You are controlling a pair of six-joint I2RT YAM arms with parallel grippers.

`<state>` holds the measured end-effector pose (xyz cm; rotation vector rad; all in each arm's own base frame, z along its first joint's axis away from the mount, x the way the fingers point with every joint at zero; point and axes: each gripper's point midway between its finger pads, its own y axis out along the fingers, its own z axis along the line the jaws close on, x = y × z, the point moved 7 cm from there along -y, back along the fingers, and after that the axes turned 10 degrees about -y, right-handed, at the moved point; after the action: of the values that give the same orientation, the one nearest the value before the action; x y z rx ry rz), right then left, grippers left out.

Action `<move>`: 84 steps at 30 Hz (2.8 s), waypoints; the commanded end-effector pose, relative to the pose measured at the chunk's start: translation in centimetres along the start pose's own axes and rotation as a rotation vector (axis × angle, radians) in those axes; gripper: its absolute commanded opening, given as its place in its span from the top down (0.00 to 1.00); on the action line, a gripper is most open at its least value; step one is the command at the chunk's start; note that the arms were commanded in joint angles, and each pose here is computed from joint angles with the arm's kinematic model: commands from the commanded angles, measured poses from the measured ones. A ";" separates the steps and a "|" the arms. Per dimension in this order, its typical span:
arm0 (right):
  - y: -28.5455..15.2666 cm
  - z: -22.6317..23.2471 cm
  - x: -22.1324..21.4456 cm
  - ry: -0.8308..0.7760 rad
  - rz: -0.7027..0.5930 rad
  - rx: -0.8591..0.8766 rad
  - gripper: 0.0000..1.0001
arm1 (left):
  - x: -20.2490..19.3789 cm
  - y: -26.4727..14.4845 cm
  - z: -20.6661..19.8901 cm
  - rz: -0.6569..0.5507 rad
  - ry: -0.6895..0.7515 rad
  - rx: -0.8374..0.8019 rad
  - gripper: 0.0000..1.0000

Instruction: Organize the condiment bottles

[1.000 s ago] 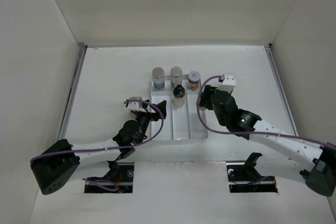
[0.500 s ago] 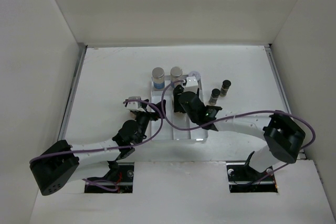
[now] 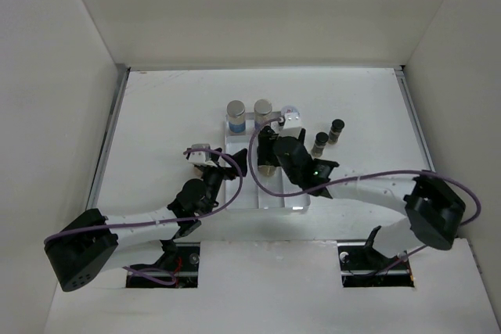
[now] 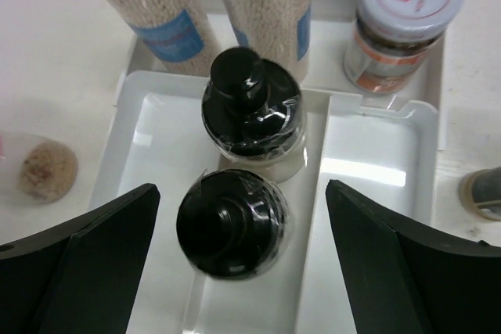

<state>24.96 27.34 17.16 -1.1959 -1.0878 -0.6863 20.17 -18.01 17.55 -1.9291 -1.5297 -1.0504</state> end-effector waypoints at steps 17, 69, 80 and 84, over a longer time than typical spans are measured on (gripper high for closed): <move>-1.6 -14.9 1.2 0.219 -0.048 -0.287 0.12 | 0.5 0.1 -0.9 -0.028 -0.042 -0.031 0.12; -5.0 2.6 1.5 0.110 -0.058 0.161 0.49 | 1.0 0.0 -0.7 -0.043 -0.048 -0.028 0.12; -2.8 2.5 -1.6 0.056 -0.029 0.064 0.48 | 0.8 0.1 -0.8 -0.040 -0.047 -0.030 0.12; -2.9 2.3 -1.8 0.047 -0.034 0.045 0.48 | 0.8 0.1 -0.8 -0.038 -0.046 -0.031 0.12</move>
<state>20.46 28.01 15.01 -1.1635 -1.0674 -0.6000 20.05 -18.17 17.51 -1.9360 -1.5219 -1.0530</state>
